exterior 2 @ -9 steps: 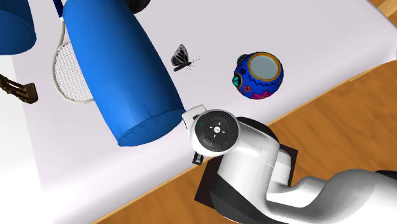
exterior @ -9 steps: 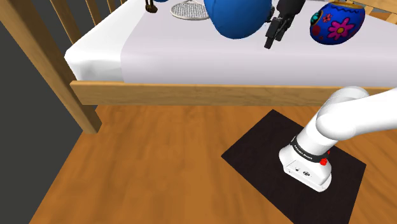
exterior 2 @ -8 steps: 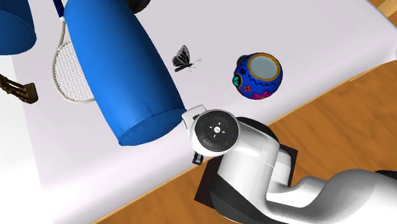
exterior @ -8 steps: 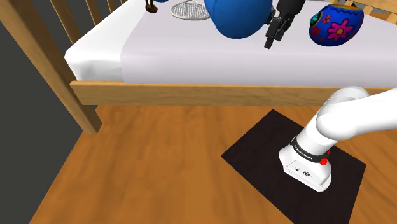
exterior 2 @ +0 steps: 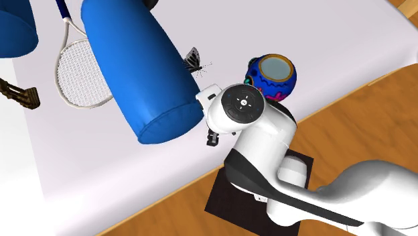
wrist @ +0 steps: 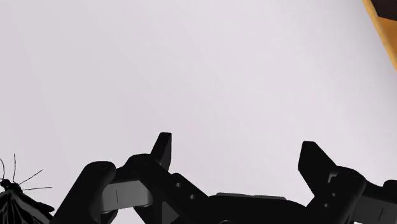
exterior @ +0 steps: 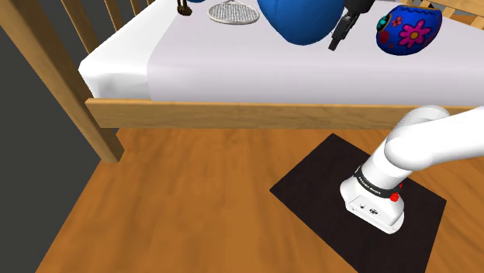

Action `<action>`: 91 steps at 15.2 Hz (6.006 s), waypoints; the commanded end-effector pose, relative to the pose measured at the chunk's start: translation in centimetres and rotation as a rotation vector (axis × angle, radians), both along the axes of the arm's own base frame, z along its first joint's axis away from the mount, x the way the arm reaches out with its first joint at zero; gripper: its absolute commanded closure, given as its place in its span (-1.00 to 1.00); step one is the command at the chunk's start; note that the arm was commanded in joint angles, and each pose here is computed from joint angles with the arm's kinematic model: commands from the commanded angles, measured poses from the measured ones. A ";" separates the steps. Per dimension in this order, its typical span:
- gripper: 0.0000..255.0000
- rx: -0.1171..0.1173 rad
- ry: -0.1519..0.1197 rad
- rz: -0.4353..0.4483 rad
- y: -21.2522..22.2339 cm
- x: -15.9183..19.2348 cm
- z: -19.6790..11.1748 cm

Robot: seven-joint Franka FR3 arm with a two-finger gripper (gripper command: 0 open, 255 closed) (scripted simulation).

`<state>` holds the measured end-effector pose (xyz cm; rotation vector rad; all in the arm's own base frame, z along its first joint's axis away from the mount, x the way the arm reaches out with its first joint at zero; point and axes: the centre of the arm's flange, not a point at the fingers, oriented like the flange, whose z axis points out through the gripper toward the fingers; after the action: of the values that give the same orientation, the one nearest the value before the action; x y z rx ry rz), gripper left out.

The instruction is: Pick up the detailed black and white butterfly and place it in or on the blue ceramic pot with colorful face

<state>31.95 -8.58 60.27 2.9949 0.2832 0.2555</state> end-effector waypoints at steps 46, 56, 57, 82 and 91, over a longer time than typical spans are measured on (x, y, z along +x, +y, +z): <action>1.00 -0.192 -0.238 0.268 -18.2 8.4 2.7; 1.00 -0.192 -0.238 0.268 -18.2 8.4 8.0; 1.00 -0.192 -0.238 0.268 -18.2 8.4 8.5; 1.00 -0.192 -0.238 0.268 -18.2 8.4 21.7; 1.00 -0.192 -0.238 0.268 -18.8 -2.1 22.2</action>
<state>30.85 -27.34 82.47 2.6993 0.6424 0.5712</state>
